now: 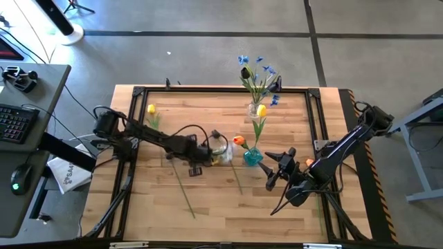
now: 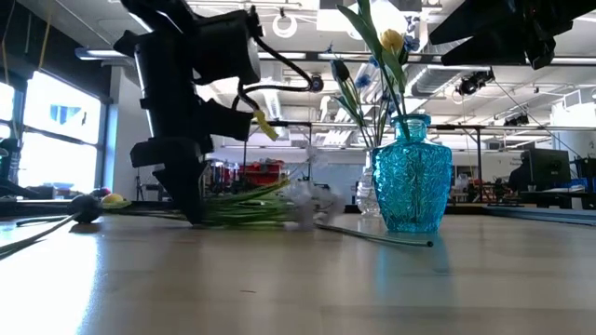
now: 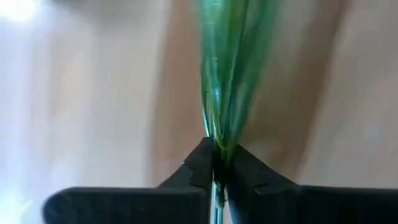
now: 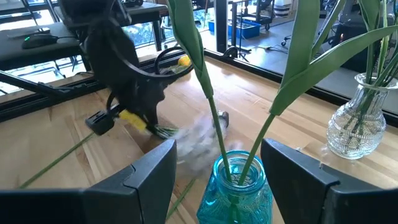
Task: Sort flowers into vase by color
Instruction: Put the white flowers into the blue flower vase, then put the black tulip into the transparent flower vase
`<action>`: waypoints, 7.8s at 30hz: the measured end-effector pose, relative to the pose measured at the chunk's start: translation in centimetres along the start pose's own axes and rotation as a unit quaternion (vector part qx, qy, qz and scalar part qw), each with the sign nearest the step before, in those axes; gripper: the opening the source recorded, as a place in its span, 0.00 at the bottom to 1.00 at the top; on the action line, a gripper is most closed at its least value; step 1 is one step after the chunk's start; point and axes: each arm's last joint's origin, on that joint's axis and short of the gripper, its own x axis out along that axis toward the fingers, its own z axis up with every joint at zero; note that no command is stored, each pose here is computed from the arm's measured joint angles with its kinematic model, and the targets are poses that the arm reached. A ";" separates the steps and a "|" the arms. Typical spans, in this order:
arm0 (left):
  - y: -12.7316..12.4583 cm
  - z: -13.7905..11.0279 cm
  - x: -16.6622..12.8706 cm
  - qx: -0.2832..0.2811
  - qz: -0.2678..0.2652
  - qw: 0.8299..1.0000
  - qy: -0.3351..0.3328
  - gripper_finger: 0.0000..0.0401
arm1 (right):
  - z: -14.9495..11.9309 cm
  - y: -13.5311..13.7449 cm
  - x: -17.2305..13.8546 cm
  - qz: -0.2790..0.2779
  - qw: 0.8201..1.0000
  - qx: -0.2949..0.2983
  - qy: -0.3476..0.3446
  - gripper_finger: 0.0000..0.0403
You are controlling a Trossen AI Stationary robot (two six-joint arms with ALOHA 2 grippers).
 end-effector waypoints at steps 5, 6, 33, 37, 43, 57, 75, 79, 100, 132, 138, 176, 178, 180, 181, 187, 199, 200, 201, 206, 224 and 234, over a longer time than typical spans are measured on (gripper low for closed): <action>0.7 -0.1 -2.0 -0.018 0.010 1.000 -0.022 0.01 | -0.1 0.1 -0.3 0.006 1.000 -0.002 0.000 0.57; 0.8 -0.2 -2.7 -0.019 0.009 0.999 -0.032 0.01 | -0.1 0.1 -0.5 0.008 1.000 -0.004 0.000 0.57; 1.1 0.3 -10.6 0.076 -0.091 0.659 -0.743 0.00 | -0.1 0.2 -1.2 -0.008 0.999 -0.010 -0.040 0.57; 2.2 3.1 -10.1 0.070 -0.083 0.630 -0.769 0.00 | -0.1 0.2 -1.2 -0.008 0.999 -0.008 -0.040 0.57; 3.1 7.4 -9.1 0.088 -0.166 0.593 -0.783 0.00 | -0.1 0.2 -1.2 -0.007 0.999 -0.006 -0.040 0.57; 2.3 12.6 -7.2 0.097 -0.195 0.578 -0.787 0.00 | -0.1 0.2 -1.2 -0.004 0.999 -0.006 -0.036 0.57; 2.8 13.9 -3.8 0.015 -0.190 0.657 -0.729 0.13 | -0.2 0.2 -1.2 -0.001 0.999 -0.006 -0.033 0.57; 3.9 14.0 -3.2 -0.023 -0.214 0.682 -0.699 0.19 | -0.2 0.2 -1.2 -0.001 0.999 -0.006 -0.032 0.57; 5.6 12.5 -6.0 0.041 -0.170 0.814 -0.553 0.32 | -0.2 0.2 -1.2 0.000 0.999 -0.007 -0.031 0.57; 6.7 0.4 -8.4 -0.018 0.098 0.976 -0.193 0.53 | -0.3 0.3 -1.2 0.013 1.000 -0.006 -0.012 0.57; 6.1 -3.7 -6.4 -0.084 0.079 0.975 -0.191 0.53 | -0.4 0.3 -1.1 0.024 1.000 0.000 0.007 0.57; 1.6 -6.7 -6.0 -0.074 0.068 0.957 -0.272 0.53 | -4.4 -5.6 -4.4 -0.284 0.654 0.172 0.680 0.45; 1.6 -6.7 -6.0 -0.074 0.068 0.957 -0.272 0.53 | -4.4 -5.6 -4.3 -0.278 0.665 0.168 0.673 0.42; 1.6 -6.7 -6.0 -0.074 0.068 0.957 -0.272 0.53 | -4.4 -5.6 -4.3 -0.276 0.668 0.167 0.671 0.40; 1.6 -6.7 -6.0 -0.074 0.068 0.957 -0.272 0.53 | -4.4 -5.6 -4.3 -0.274 0.669 0.165 0.671 0.39; 1.6 -6.7 -6.0 -0.075 0.069 0.957 -0.272 0.53 | -4.4 -5.6 -4.0 -0.263 0.698 0.162 0.646 0.36; 1.9 -5.1 -3.9 -0.256 0.020 0.876 -0.408 0.53 | -4.4 -5.5 -3.7 -0.246 0.729 0.166 0.617 0.36; 2.0 -4.7 -3.7 -0.259 0.016 0.878 -0.402 0.53 | -4.4 -5.4 -3.7 -0.238 0.736 0.165 0.612 0.36; 1.9 -4.2 -3.3 -0.259 0.016 0.881 -0.396 0.53 | -4.4 -5.2 -3.6 -0.227 0.744 0.167 0.606 0.36; 1.2 -1.4 -1.6 -0.236 0.046 0.896 -0.373 0.53 | -4.3 -4.1 -2.8 -0.149 0.807 0.185 0.541 0.36; 5.2 3.4 2.9 -0.101 0.198 0.942 -0.251 0.53 | -3.4 -2.7 -1.5 -0.040 0.923 0.149 0.353 0.36; 11.6 3.0 1.5 -0.109 0.202 0.947 -0.226 0.53 | -3.1 -2.8 -1.3 -0.041 0.944 0.137 0.296 0.36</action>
